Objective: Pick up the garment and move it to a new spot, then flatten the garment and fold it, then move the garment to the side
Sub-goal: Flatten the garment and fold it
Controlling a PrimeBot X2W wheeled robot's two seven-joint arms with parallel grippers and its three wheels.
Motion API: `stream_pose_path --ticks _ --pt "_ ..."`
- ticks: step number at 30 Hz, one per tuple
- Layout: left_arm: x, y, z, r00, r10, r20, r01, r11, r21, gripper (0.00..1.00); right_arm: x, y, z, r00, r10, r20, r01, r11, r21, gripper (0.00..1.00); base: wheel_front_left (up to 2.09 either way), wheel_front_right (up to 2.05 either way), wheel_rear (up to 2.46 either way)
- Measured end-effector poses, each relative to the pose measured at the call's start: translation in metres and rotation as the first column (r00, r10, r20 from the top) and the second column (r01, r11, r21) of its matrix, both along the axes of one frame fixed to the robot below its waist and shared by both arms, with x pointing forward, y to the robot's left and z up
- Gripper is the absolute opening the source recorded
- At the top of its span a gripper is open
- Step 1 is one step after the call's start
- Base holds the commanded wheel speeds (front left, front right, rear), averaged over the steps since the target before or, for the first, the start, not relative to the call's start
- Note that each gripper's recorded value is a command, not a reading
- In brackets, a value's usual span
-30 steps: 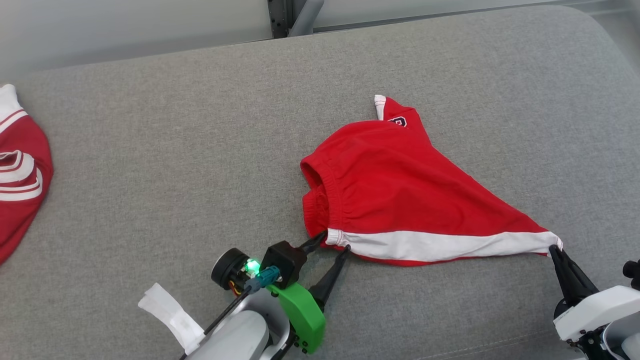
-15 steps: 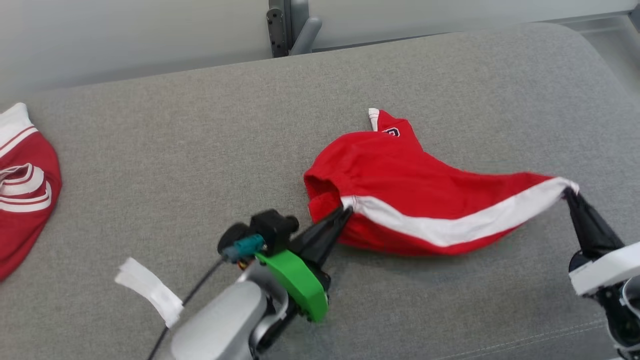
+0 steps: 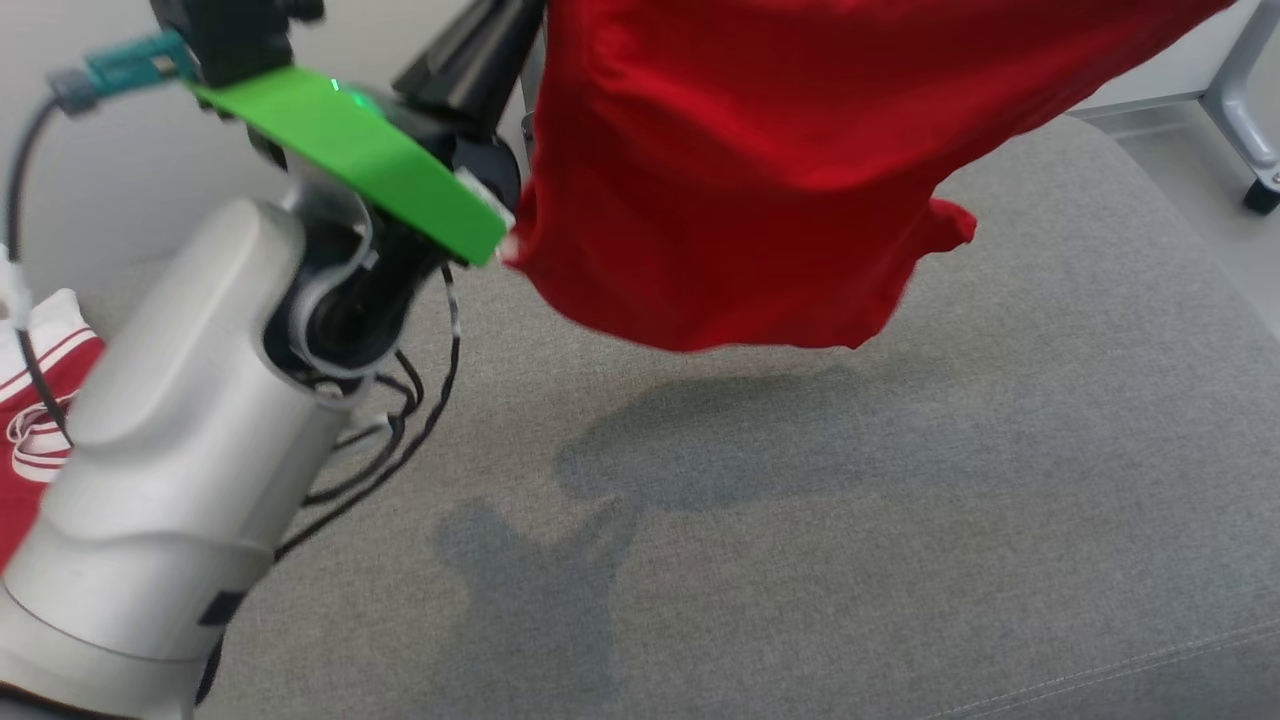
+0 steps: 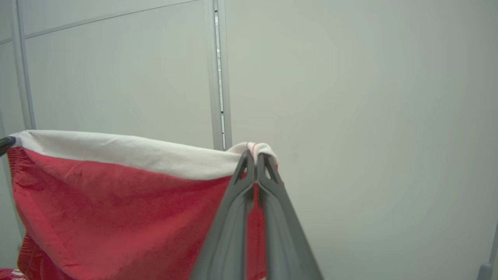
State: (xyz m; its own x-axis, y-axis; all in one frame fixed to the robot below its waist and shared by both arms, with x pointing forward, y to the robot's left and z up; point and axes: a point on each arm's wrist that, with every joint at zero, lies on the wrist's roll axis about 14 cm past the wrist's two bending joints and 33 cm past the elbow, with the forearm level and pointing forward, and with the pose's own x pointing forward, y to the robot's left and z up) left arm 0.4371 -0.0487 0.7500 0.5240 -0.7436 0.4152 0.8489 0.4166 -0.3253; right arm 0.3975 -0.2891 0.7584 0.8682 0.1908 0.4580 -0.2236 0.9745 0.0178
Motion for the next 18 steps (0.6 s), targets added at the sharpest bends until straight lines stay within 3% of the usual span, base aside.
stream_pose_path --ticks 3,8,18 --pt "-0.015 0.0 0.055 0.994 -0.028 0.107 0.032 0.999 -0.035 0.0 -0.013 -0.003 0.049 0.994 -0.007 0.109 0.011 0.999 -0.034 0.0 0.0 0.0 0.0" --pt "-0.01 0.002 0.056 0.995 -0.015 0.096 0.01 0.999 0.048 0.0 -0.011 0.009 0.06 0.996 0.015 0.091 -0.008 0.997 -0.083 0.0 0.0 0.0 0.0" --pt "0.046 -0.002 0.017 0.998 0.013 -0.063 -0.002 0.986 0.164 0.0 0.052 0.02 0.032 0.998 0.011 -0.062 -0.014 0.998 -0.054 0.0 0.0 0.0 0.0"
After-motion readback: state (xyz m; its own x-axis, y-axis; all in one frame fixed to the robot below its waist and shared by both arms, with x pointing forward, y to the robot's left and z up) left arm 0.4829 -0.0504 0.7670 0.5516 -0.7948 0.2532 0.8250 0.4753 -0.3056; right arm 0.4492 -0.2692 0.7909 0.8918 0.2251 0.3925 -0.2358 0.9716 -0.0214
